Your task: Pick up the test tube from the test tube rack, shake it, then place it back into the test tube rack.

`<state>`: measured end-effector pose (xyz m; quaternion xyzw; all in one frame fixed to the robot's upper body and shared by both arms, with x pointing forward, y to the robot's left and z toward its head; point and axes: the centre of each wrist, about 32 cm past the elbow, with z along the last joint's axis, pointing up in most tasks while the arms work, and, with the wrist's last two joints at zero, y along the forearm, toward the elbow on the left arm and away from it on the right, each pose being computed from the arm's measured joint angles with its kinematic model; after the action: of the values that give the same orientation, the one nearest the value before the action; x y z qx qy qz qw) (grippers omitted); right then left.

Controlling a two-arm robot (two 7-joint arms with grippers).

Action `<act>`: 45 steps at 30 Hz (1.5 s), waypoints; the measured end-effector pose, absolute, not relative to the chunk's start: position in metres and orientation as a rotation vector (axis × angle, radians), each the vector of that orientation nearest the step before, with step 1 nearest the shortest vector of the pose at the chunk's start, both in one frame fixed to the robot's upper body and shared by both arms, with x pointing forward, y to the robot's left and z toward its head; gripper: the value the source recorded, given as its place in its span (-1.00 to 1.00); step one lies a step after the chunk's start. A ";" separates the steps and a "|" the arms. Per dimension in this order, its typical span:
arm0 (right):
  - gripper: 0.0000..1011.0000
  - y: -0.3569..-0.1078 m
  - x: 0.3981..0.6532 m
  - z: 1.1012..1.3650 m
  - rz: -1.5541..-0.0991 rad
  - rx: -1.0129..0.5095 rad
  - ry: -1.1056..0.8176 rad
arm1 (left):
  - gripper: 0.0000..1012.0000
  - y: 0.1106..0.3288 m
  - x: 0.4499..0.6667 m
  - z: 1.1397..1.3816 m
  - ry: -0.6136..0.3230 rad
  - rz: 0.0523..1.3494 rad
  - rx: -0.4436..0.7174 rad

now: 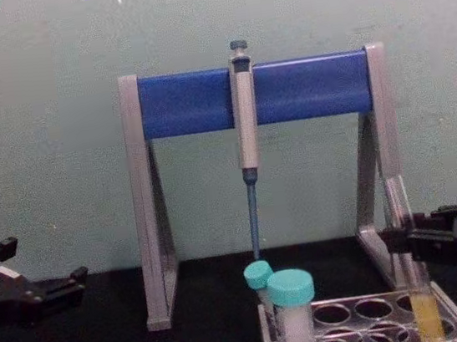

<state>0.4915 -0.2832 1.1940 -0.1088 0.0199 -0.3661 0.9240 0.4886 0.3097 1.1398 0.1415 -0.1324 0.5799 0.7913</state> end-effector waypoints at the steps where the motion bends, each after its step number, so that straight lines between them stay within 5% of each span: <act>1: -0.36 -0.283 0.492 1.194 -0.751 -0.223 0.041 | 0.98 0.310 0.489 1.140 -0.285 1.248 0.304; 5: -0.54 -0.283 0.491 1.194 -0.751 -0.223 0.041 | 0.98 0.310 0.489 1.140 -0.285 1.248 0.304; 33: -0.54 -0.283 0.491 1.194 -0.751 -0.221 0.041 | 0.98 0.310 0.489 1.140 -0.285 1.248 0.304; 45: -0.54 -0.294 0.494 1.223 -0.798 0.032 -0.071 | 0.98 0.310 0.489 1.140 -0.285 1.248 0.304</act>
<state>0.4942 -0.2940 1.2232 0.0157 -0.0345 -0.3886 0.9206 0.4886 0.3097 1.1398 0.1415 -0.1324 0.5799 0.7913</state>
